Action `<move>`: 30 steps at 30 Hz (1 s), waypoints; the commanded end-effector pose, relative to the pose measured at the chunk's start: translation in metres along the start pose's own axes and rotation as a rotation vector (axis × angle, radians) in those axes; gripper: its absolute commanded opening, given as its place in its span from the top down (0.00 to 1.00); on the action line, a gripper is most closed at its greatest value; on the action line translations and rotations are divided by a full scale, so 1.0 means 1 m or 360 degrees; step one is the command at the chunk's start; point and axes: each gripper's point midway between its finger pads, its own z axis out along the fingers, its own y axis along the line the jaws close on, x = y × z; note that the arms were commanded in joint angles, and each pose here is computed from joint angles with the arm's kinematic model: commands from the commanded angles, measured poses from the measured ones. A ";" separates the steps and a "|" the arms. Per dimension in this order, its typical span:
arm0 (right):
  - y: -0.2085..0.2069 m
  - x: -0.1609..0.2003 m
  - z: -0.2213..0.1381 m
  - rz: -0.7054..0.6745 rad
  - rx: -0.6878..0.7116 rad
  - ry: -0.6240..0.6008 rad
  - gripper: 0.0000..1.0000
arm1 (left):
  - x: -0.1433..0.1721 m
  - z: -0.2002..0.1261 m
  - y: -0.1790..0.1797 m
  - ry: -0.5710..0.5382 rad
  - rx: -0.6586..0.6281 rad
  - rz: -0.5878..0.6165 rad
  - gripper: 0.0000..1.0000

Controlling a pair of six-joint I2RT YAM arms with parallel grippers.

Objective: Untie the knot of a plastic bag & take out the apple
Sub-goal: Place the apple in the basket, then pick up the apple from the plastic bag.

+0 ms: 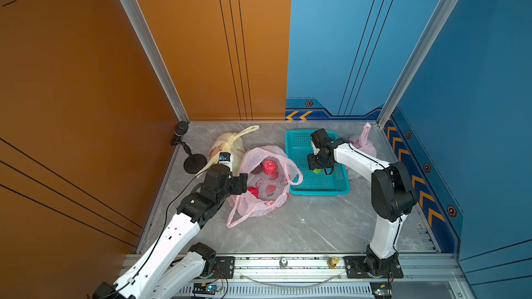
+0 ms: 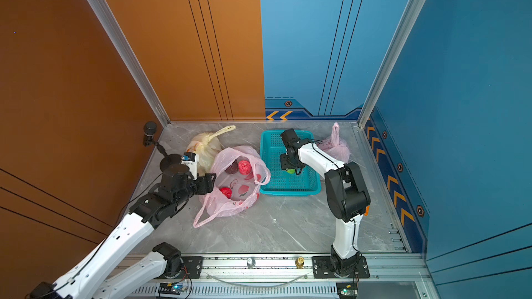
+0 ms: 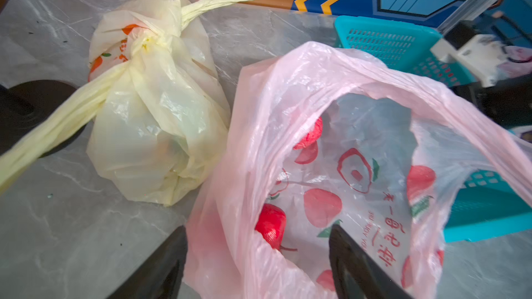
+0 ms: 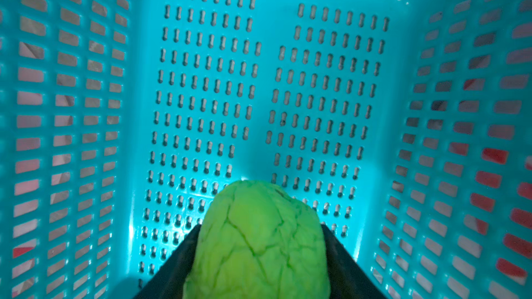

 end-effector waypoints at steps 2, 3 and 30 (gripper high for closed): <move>0.004 -0.007 -0.047 0.0007 -0.0106 -0.0120 0.28 | -0.022 0.027 -0.006 0.0021 0.0052 0.0113 0.22; 0.005 -0.008 -0.054 0.0012 -0.0124 -0.0142 0.28 | -0.023 0.035 -0.008 0.0043 0.0066 0.0120 0.21; 0.238 0.063 -0.113 -0.0579 -0.0770 -0.0346 0.44 | -0.044 0.033 -0.094 0.0124 0.0481 0.0229 1.00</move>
